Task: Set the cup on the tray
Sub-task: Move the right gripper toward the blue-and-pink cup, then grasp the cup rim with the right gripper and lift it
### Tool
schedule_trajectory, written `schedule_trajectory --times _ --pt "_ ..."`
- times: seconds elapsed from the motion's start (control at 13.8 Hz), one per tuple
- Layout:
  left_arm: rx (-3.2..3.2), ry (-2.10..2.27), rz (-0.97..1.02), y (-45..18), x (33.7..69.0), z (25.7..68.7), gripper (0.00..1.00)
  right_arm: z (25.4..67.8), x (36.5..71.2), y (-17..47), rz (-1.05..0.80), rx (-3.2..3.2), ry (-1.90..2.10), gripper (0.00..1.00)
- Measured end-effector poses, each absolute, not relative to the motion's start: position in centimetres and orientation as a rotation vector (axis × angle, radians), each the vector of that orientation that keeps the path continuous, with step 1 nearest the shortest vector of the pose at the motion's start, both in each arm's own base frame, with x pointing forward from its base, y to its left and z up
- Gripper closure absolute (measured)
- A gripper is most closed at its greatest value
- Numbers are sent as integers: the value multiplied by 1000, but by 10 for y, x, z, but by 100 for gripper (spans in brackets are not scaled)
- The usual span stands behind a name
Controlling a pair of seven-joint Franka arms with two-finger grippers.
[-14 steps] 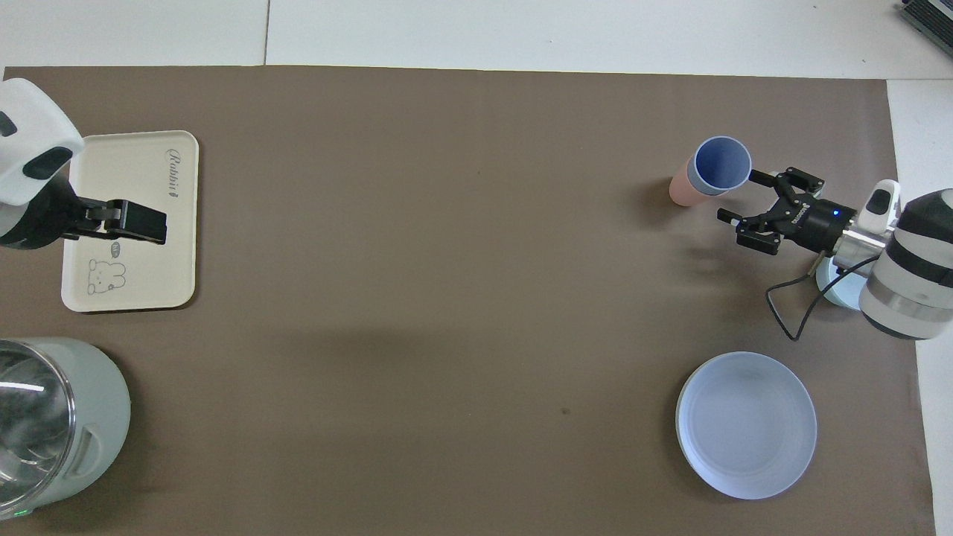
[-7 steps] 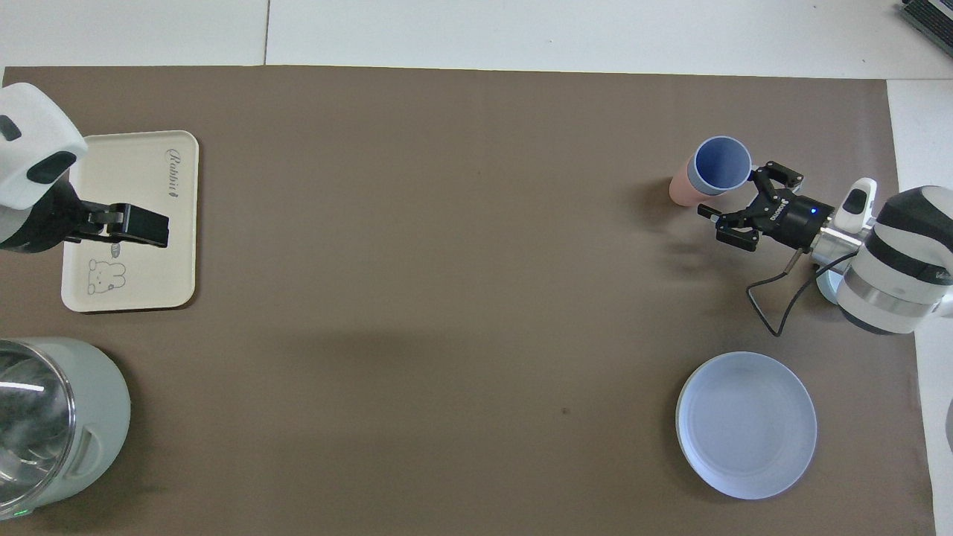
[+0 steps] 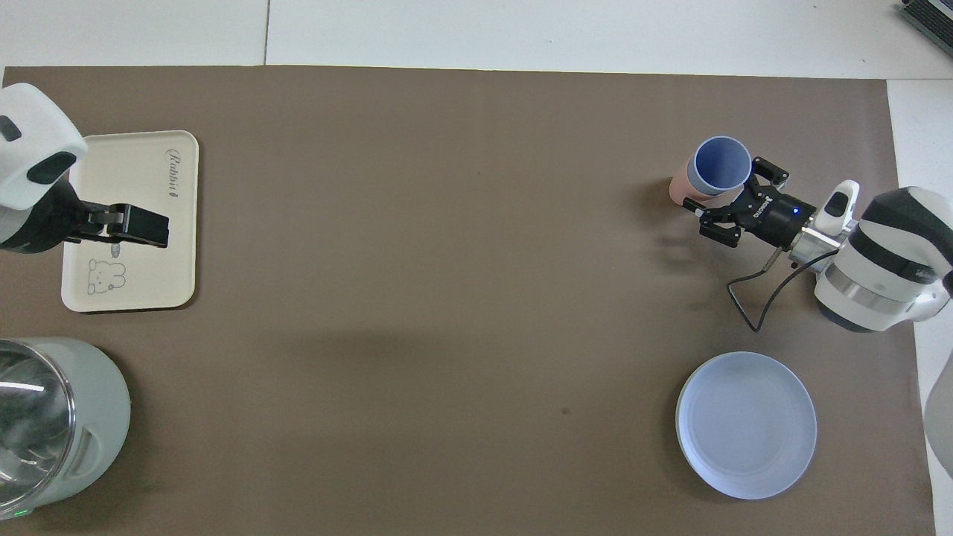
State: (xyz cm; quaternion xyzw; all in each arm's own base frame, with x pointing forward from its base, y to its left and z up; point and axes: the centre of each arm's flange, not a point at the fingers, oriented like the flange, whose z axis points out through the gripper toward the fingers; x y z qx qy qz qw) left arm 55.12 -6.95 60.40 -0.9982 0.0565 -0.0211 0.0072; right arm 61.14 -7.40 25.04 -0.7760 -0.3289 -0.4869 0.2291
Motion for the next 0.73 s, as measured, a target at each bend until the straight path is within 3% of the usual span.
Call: schedule_trajectory --times 0.07,0.44,0.73 --pt "-3122 176 -67 -69 551 603 0 251 612 -73 -1340 -2134 -908 19" --pt "-3122 175 -69 -69 552 601 0 263 621 -66 -1349 -2161 -911 19" --pt "-3121 184 -109 -73 553 600 0 341 634 0 -1314 -2299 -892 19"
